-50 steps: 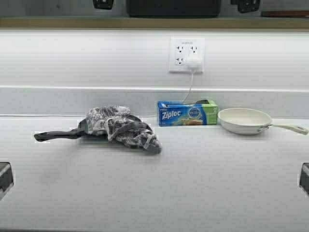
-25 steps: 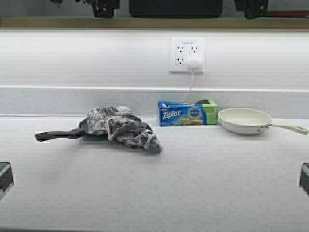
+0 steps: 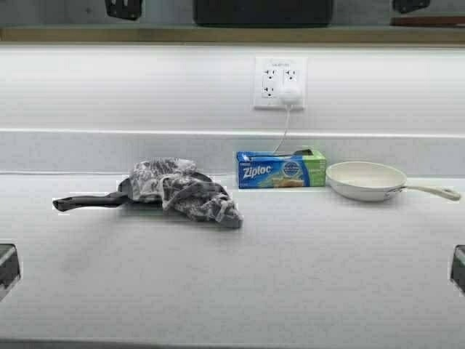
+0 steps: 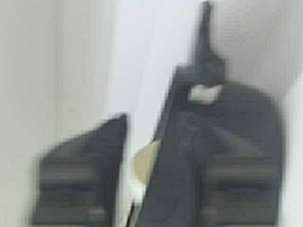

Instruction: Open the cabinet, put the pot inside, then close it

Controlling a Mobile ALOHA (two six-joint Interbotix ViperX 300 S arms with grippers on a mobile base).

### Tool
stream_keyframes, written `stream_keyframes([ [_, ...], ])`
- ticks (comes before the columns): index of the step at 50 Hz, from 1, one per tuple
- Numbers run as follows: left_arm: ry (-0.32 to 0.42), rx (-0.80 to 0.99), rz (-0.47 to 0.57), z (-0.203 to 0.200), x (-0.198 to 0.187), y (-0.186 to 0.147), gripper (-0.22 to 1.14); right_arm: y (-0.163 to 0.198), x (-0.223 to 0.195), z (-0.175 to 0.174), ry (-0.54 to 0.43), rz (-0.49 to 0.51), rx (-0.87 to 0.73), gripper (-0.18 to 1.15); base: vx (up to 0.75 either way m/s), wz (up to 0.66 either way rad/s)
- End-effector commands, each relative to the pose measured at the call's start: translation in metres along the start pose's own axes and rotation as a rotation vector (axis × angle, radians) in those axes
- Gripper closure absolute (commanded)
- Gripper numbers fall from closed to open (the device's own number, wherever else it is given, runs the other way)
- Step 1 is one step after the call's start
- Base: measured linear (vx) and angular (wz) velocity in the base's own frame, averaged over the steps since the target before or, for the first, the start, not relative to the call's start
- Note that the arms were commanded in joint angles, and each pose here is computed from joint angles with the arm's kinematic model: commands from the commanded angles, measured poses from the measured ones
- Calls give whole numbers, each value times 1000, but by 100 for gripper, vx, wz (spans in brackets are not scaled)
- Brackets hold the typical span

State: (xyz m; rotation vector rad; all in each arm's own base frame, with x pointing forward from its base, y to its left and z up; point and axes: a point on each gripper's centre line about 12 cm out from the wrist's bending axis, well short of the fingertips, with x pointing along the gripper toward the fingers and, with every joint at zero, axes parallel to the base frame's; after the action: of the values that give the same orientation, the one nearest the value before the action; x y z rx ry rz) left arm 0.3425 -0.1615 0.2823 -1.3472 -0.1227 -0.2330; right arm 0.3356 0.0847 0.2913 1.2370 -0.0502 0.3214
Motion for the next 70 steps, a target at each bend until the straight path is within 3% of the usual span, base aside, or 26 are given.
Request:
stream_keyframes([
  [1, 18, 85, -68, 5, -15, -27, 105, 37, -13, 1, 30, 113, -124, 98, -6, -1],
  [4, 34, 155, -72, 5, -21, -31, 94, 41, -19, -2, 55, 102, -191, 102, -8, -1],
  [8, 74, 271, -64, 4, -27, -35, 83, 42, -26, -7, 111, 46, -318, 87, -10, -2],
  [18, 214, 652, -32, 1, -37, -44, 88, 40, -39, -17, 271, -73, -702, 89, -15, -4],
  [27, 325, 925, 13, 3, -39, -34, 88, 33, -42, -17, 364, -141, -941, 89, -23, -6],
  [44, 371, 1106, 145, 49, -45, -11, 88, 30, -52, -13, 411, -181, -1041, 89, -27, -5],
  [58, 285, 1183, 215, 116, -52, -35, 88, 36, -58, 34, 291, -291, -1050, 89, -24, 4],
  [70, 87, 1208, 289, 191, -54, -82, 88, 83, -85, 94, 86, -357, -1149, 89, -24, 6],
])
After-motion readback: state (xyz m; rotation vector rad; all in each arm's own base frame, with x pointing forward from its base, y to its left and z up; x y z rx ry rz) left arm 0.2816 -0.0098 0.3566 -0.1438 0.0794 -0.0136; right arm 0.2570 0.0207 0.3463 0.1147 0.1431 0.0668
